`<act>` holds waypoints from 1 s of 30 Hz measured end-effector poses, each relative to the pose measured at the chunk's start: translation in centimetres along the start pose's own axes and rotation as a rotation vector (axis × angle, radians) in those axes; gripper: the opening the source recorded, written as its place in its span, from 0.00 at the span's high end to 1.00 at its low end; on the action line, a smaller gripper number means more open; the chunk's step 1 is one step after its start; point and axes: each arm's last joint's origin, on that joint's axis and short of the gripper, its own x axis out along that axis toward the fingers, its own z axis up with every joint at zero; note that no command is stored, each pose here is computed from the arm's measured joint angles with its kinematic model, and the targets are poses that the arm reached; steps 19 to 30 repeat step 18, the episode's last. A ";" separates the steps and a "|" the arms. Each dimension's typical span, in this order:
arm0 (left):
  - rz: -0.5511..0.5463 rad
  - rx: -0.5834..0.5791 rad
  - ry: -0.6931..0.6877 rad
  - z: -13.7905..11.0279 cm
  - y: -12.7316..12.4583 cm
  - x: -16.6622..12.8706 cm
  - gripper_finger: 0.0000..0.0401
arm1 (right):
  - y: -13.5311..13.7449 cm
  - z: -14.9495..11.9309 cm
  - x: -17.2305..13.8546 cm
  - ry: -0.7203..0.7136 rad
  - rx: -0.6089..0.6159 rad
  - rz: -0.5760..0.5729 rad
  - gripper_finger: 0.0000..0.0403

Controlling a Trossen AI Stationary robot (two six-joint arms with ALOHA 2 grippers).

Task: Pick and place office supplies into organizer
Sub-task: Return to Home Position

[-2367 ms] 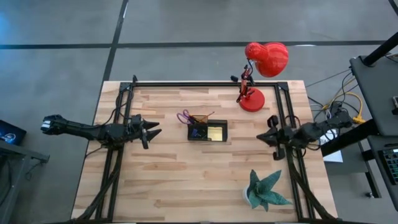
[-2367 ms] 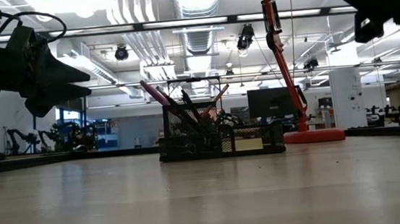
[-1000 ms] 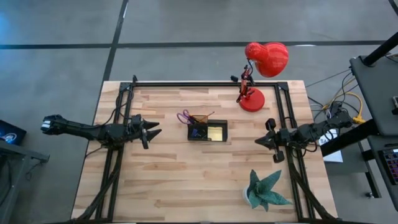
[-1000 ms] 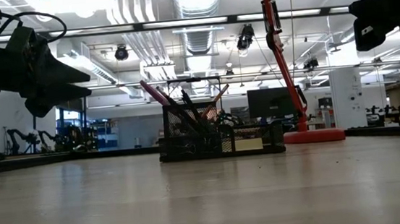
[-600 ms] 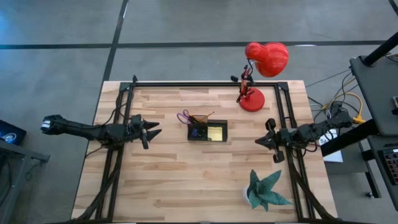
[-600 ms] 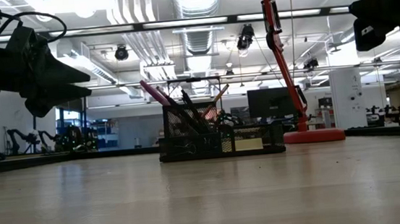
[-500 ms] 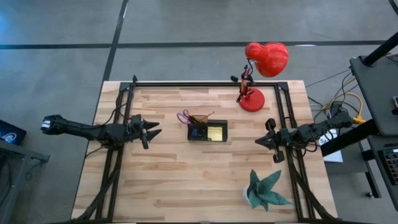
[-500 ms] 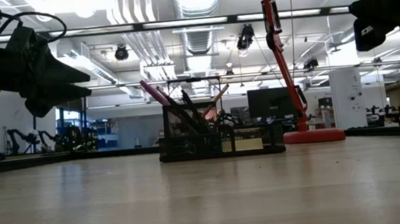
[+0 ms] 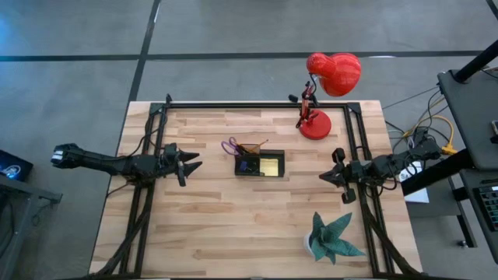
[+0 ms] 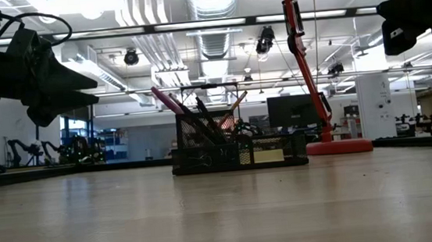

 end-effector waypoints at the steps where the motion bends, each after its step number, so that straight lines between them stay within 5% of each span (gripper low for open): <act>1: 0.000 0.000 0.000 0.0 0.0 0.0 0.51 | 0.0 0.0 0.0 0.000 0.003 0.000 0.98; 30: 0.000 0.000 0.000 0.0 0.0 0.0 0.51 | 0.0 0.0 0.0 0.000 0.002 0.000 0.98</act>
